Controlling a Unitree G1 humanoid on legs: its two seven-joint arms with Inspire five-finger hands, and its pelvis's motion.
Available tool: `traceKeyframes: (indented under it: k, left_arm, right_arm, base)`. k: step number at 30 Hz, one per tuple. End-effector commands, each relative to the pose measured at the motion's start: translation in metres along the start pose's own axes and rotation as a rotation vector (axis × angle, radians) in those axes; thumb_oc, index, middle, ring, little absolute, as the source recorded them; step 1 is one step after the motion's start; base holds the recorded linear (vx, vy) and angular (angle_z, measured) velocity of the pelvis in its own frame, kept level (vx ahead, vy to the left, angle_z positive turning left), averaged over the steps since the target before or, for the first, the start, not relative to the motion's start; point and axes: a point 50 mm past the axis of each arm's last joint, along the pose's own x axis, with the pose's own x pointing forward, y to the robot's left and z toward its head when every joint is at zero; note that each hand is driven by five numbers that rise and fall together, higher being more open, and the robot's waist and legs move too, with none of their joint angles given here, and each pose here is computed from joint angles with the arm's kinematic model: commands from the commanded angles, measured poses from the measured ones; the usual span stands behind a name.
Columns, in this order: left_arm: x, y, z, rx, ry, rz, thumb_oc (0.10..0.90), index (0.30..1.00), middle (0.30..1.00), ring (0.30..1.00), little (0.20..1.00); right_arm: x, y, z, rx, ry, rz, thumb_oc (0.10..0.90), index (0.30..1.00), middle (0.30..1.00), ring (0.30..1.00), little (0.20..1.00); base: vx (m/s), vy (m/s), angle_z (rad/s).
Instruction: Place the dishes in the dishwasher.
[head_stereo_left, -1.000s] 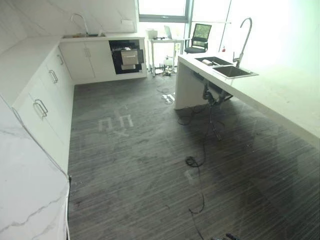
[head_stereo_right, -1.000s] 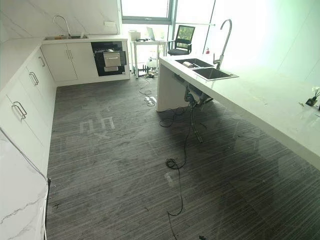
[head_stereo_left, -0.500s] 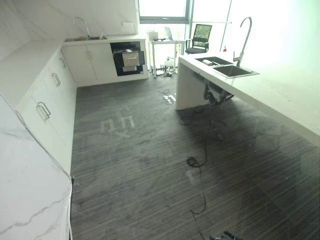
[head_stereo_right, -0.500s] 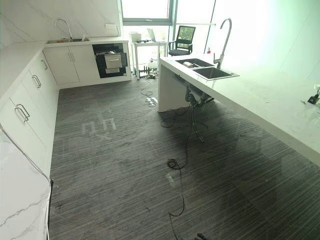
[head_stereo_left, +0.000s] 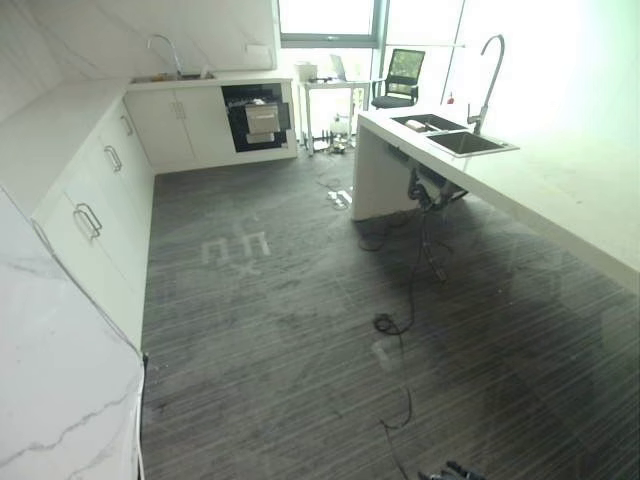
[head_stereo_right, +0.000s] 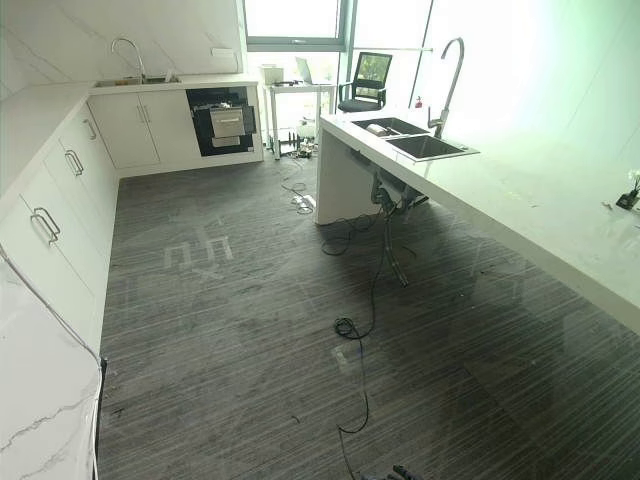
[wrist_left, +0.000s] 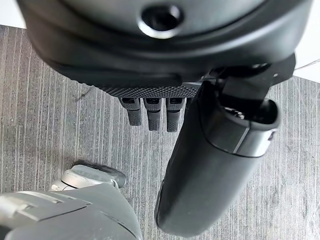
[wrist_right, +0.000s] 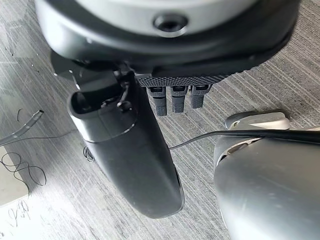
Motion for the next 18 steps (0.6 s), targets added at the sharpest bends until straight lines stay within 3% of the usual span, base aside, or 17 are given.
traceKeyframes:
  k: [1, 9, 13, 18]
  left_arm:
    - [0.001, -0.01, 0.032, -0.027, -0.141, -0.05, 0.8, 0.9, 0.9, 0.9, 0.9]
    - [-0.004, -0.014, 0.059, -0.126, -0.312, -0.079, 0.8, 0.9, 0.9, 0.9, 0.9]
    - [-0.007, -0.011, 0.065, -0.19, -0.372, -0.098, 0.8, 0.9, 0.9, 0.9, 0.9]
    - [-0.01, -0.005, 0.071, -0.213, -0.432, -0.111, 0.8, 0.9, 0.9, 0.9, 0.9]
  right_arm:
    - [0.003, 0.003, 0.05, -0.005, -0.21, 0.029, 0.8, 0.9, 0.9, 0.9, 0.9]
    - [-0.003, 0.015, 0.092, -0.033, -0.417, 0.058, 0.8, 0.9, 0.9, 0.9, 0.9]
    - [-0.016, 0.028, 0.126, -0.042, -0.563, 0.117, 0.8, 0.9, 0.9, 0.9, 0.9]
    - [-0.044, 0.05, 0.166, -0.175, -0.779, 0.193, 0.8, 0.9, 0.9, 0.9, 0.9]
  base:
    - [0.02, -0.054, 0.01]
    - [0.03, -0.083, 0.0]
    - [0.04, -0.135, -0.02]
    - [0.03, -0.164, -0.16]
